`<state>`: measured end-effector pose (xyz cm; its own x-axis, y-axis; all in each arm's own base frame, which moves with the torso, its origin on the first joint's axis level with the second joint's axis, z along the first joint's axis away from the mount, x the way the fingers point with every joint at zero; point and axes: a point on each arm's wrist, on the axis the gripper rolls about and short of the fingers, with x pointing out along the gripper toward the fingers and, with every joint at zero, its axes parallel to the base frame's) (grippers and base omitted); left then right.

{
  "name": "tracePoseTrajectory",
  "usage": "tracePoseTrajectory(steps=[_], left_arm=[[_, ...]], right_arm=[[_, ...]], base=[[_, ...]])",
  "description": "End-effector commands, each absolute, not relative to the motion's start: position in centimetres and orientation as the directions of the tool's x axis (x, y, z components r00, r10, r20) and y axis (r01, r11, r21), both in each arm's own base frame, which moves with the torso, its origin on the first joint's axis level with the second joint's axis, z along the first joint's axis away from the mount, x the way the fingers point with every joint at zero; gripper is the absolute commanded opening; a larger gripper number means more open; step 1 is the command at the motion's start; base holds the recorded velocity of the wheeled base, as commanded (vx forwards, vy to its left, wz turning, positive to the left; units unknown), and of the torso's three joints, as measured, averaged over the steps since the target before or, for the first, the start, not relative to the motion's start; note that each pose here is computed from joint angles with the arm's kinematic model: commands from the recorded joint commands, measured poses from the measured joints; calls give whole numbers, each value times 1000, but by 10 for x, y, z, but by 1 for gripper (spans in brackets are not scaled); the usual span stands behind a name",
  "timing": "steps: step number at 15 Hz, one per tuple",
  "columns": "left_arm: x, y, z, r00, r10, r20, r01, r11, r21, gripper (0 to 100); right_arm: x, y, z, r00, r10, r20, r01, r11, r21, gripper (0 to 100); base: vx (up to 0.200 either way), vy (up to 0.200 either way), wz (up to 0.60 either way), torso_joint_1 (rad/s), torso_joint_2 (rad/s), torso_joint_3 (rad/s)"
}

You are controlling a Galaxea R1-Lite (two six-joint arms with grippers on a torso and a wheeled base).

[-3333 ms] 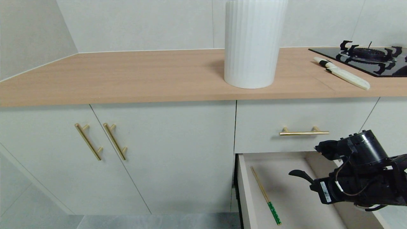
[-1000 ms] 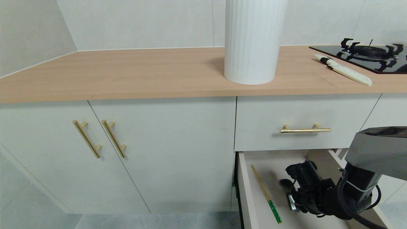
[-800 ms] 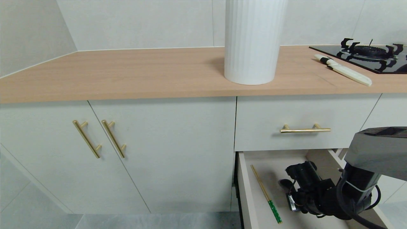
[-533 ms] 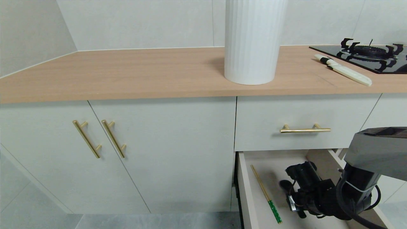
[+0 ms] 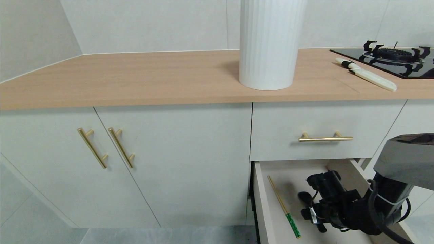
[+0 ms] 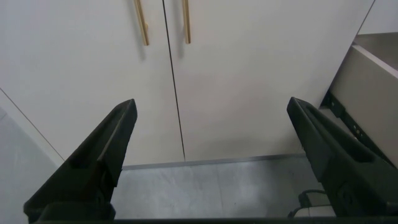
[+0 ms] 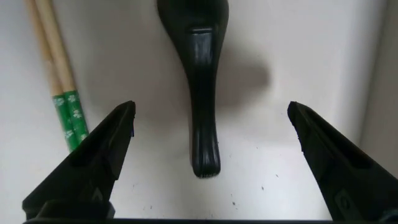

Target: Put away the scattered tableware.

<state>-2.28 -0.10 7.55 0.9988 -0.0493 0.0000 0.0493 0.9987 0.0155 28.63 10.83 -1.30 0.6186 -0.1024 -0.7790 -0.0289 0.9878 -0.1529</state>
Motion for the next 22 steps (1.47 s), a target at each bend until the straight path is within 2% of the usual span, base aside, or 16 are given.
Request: tracePoseTrajectory(steps=[1, 6, 10, 17, 22], left_arm=[[-23, -1, 76, 999, -49, -2, 49, 999, 15, 100], [-23, -1, 76, 999, -49, -2, 49, 999, 15, 100], [-23, -1, 76, 999, -49, -2, 49, 999, 18, 100], [-23, -1, 76, 999, -49, -2, 49, 999, 15, 100], [-23, -1, 76, 999, -49, -2, 49, 999, 17, 100]], right_arm=[[273, 107, 26, 688, -61, -723, -38, 992, -120, 100], [246, 103, 78, 711, -31, -702, -62, 992, -107, 100], [226, 106, 106, 733, 12, -680, -105, 990, -95, 100], [214, 105, 121, 734, 28, -678, -124, 988, -94, 100], [203, 104, 128, 735, 40, -677, -152, 982, -108, 100]], base=[[0, 0, 0, 0, 0, 0], [0, 0, 0, 0, 0, 0], [0, 0, 0, 0, 0, 0], [0, 0, 0, 0, 0, 0], [-200, 0, 0, 3, 6, 0]])
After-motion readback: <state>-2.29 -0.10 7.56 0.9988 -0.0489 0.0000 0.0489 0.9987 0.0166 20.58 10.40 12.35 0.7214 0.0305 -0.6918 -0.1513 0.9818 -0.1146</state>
